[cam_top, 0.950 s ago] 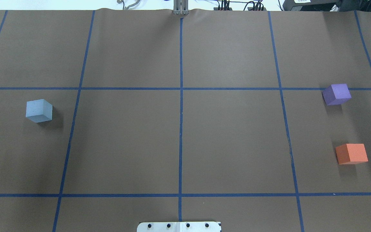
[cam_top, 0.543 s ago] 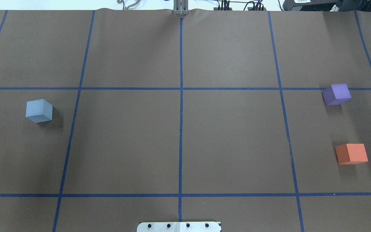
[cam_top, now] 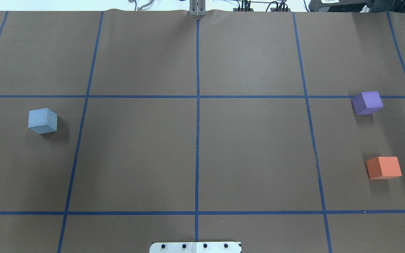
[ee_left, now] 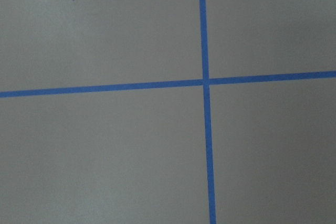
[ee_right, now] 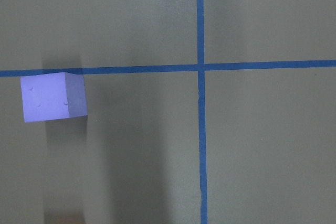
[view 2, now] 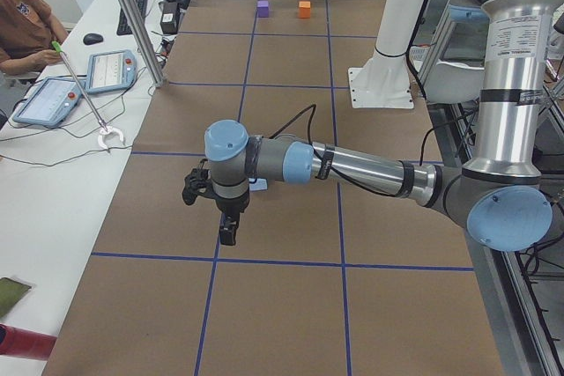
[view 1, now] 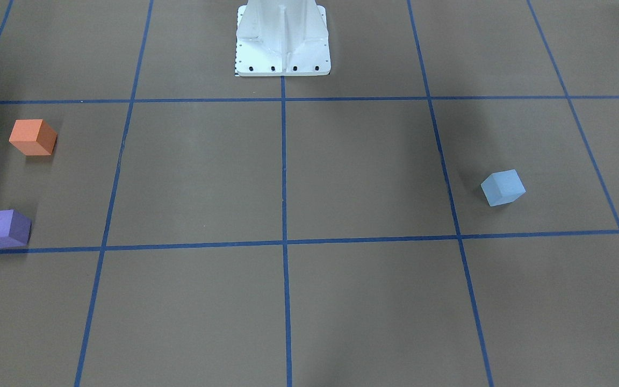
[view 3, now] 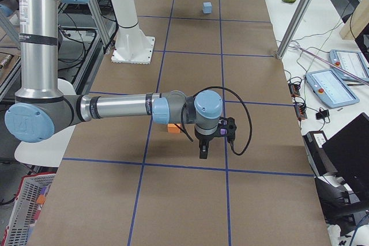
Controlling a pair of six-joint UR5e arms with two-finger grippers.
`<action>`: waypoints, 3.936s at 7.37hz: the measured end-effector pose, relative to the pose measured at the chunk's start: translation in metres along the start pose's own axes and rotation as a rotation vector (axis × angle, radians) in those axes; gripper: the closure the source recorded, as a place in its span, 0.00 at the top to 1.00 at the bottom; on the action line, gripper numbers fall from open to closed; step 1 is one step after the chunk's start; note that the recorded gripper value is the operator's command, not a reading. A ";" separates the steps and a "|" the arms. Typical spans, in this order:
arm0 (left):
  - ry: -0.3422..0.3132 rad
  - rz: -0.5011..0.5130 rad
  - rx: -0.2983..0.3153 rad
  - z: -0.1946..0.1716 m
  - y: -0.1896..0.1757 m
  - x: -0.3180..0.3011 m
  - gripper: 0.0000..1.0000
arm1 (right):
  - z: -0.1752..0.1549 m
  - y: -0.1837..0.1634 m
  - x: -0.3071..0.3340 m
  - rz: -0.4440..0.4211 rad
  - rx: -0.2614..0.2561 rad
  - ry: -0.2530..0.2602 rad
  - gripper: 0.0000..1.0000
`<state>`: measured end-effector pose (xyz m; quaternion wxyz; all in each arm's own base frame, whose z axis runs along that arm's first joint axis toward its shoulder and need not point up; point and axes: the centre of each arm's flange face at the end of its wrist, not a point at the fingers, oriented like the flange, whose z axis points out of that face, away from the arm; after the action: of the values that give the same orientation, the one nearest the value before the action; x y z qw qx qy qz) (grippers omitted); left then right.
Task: Place blue block between orange and purple blocks
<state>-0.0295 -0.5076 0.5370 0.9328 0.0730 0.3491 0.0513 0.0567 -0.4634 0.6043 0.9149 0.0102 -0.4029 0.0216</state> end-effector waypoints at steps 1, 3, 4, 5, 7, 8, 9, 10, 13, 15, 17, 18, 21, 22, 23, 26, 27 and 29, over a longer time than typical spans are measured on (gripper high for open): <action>0.042 -0.009 0.011 -0.005 -0.006 0.029 1.00 | 0.000 0.000 -0.001 -0.001 0.001 0.000 1.00; 0.112 -0.080 -0.014 0.011 -0.018 0.088 1.00 | 0.000 -0.001 -0.002 -0.003 0.000 0.000 1.00; 0.118 -0.152 -0.019 0.030 -0.021 0.126 1.00 | 0.000 -0.001 -0.002 -0.004 -0.001 0.000 1.00; 0.104 -0.220 -0.012 0.053 -0.019 0.161 1.00 | 0.001 -0.001 -0.003 -0.006 -0.001 0.000 1.00; 0.082 -0.286 -0.006 0.095 -0.008 0.219 1.00 | 0.001 -0.001 -0.004 -0.009 -0.003 0.000 1.00; 0.067 -0.289 -0.003 0.110 -0.003 0.239 1.00 | 0.002 -0.001 -0.004 -0.009 -0.004 0.000 1.00; 0.049 -0.278 0.000 0.123 0.001 0.253 1.00 | 0.002 -0.001 -0.003 -0.009 -0.004 0.000 1.00; 0.033 -0.266 -0.001 0.134 0.003 0.260 1.00 | 0.003 -0.001 -0.003 -0.009 -0.005 0.000 1.00; 0.024 -0.235 0.002 0.172 0.005 0.255 1.00 | 0.003 -0.001 -0.003 -0.008 -0.007 0.001 1.00; 0.026 -0.228 0.001 0.187 0.005 0.249 1.00 | 0.003 -0.001 -0.003 -0.008 -0.007 0.001 1.00; 0.023 -0.220 -0.014 0.201 0.002 0.257 0.83 | 0.003 -0.001 -0.003 -0.010 -0.007 0.001 1.00; 0.020 -0.218 -0.020 0.207 0.001 0.259 0.46 | 0.004 -0.001 -0.003 -0.012 -0.007 0.001 1.00; 0.014 -0.227 -0.014 0.204 -0.002 0.253 0.00 | 0.004 -0.001 -0.003 -0.014 -0.008 0.000 1.00; 0.019 -0.237 0.006 0.191 -0.008 0.250 0.00 | 0.004 -0.001 -0.003 -0.014 -0.008 0.000 1.00; 0.027 -0.243 0.024 0.173 -0.014 0.253 0.00 | 0.004 -0.002 -0.004 -0.015 -0.008 0.000 1.00; 0.058 -0.223 0.048 0.093 -0.058 0.344 0.00 | 0.001 -0.004 -0.012 -0.016 -0.003 -0.021 1.00; 0.081 -0.189 0.043 0.071 -0.070 0.399 0.00 | -0.001 -0.007 -0.018 -0.018 -0.002 -0.050 1.00; 0.150 -0.108 0.016 0.056 -0.070 0.522 0.00 | -0.002 -0.008 -0.024 0.010 -0.006 -0.097 1.00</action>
<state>0.4023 -0.5057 0.2308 0.9049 0.0575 0.4218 0.0033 0.0421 -0.4719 0.5853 0.8941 0.0062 -0.4471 0.0245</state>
